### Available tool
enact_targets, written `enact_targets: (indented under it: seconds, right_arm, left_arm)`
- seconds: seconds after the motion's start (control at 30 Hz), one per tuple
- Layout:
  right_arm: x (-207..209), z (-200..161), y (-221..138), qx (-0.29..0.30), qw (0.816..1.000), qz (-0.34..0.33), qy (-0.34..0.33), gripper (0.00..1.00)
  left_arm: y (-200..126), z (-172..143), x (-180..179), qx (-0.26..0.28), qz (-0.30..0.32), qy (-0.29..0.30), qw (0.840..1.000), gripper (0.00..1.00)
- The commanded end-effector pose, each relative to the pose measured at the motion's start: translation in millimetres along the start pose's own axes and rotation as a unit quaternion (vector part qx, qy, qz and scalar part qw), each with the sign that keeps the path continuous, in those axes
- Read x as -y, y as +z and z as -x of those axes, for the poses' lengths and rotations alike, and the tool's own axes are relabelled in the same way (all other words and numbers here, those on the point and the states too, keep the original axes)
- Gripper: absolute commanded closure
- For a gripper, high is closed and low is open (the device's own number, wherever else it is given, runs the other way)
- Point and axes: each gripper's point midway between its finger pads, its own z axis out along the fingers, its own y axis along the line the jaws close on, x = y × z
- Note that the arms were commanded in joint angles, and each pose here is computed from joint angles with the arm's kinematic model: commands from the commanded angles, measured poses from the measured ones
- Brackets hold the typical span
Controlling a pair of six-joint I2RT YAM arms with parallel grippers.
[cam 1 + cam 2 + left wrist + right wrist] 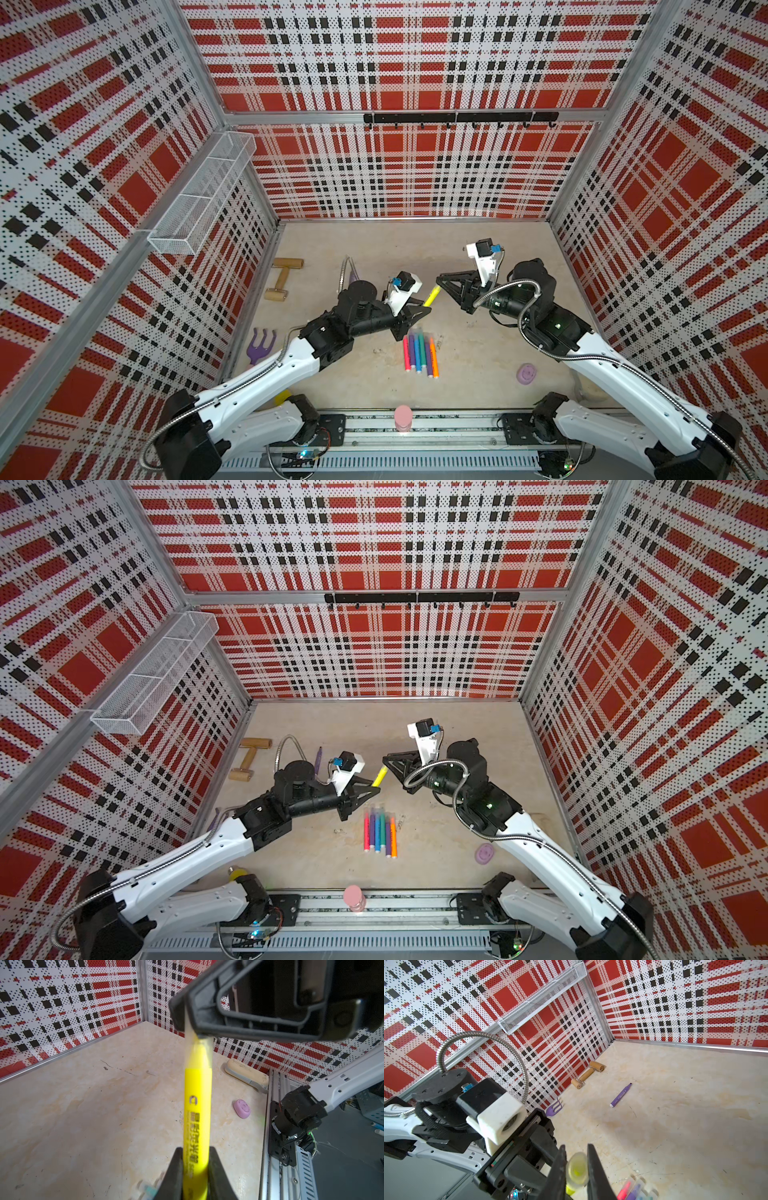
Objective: Remove pen caps from pens
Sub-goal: Open the pen cap on the pen.
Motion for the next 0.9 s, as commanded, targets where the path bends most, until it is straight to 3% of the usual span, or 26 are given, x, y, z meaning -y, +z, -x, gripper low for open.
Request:
enact_targets:
  seconds: [0.0,0.37,0.87]
  right_arm:
    - [17.9,78.7,-39.1,0.164,0.982,-0.085,-0.048,1.00]
    - [15.7,113.4,-91.0,0.265,0.951,-0.143,-0.073,1.00]
    - [-0.1,148.9,-140.7,0.399,0.901,-0.143,-0.086,1.00]
  left_arm:
    - [-1.4,-43.0,-9.8,-0.075,0.020,-0.042,0.996,1.00]
    - [12.9,-60.8,3.3,-0.110,-0.024,-0.070,0.991,1.00]
    - [30.5,-90.4,35.2,-0.161,-0.085,-0.100,0.978,1.00]
